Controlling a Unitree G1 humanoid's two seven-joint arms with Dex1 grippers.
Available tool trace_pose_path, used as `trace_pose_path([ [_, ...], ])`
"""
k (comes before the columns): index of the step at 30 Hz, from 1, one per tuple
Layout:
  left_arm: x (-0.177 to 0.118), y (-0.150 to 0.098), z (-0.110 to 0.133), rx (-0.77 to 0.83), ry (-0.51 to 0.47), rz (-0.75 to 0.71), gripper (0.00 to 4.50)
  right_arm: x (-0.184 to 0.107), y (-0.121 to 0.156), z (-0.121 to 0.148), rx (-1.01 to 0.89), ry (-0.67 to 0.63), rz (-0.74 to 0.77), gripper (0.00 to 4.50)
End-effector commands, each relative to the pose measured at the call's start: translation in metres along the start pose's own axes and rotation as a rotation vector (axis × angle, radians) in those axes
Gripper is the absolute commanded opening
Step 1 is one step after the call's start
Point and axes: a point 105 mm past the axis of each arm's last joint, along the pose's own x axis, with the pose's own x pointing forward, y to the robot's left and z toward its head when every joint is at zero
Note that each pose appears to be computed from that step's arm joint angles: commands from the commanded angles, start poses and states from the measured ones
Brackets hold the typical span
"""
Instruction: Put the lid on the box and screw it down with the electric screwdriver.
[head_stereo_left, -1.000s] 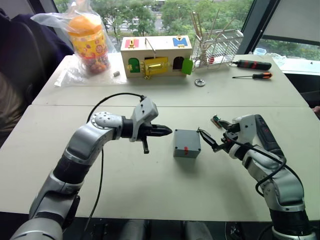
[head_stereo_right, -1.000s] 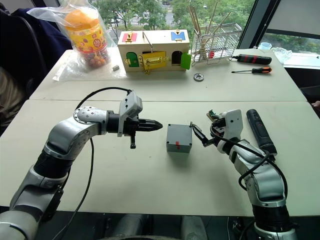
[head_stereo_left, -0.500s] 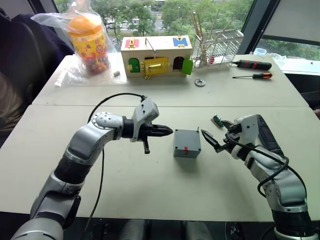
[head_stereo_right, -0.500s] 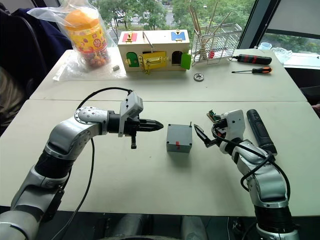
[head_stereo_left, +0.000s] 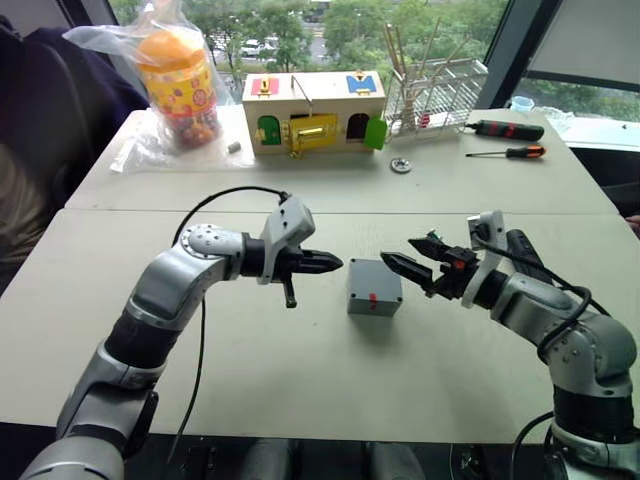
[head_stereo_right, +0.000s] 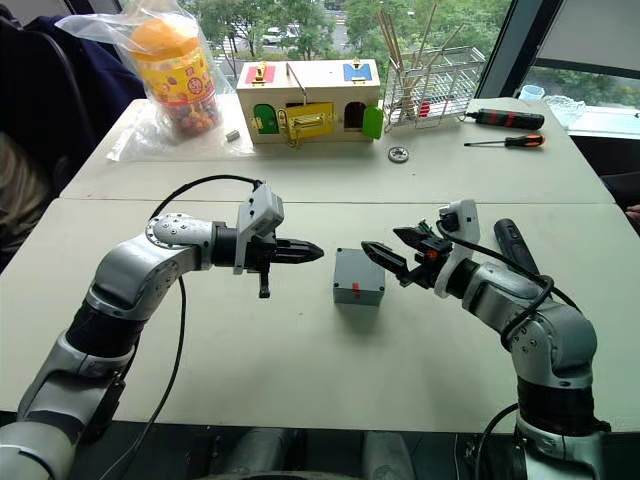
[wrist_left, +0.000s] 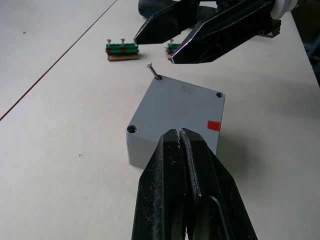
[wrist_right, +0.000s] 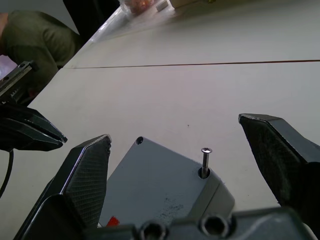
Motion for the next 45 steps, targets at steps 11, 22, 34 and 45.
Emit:
trace_pose_path([
  [11, -0.01, -0.003, 0.009, 0.02, -0.018, 0.036, 0.0, 0.012, -0.013, -0.001, 0.004, -0.017, 0.006, 4.4],
  [22, -0.01, -0.001, 0.008, 0.02, -0.016, 0.039, 0.0, 0.011, -0.009, -0.004, 0.011, -0.017, 0.016, 0.6],
  [34, -0.008, -0.001, 0.008, 0.018, -0.017, 0.034, 0.0, 0.002, 0.0, -0.005, -0.139, -0.05, 0.004, 0.05],
  [45, -0.005, -0.001, 0.008, 0.019, -0.02, 0.022, 0.0, 0.01, -0.001, -0.02, -0.382, -0.059, -0.045, 0.05],
])
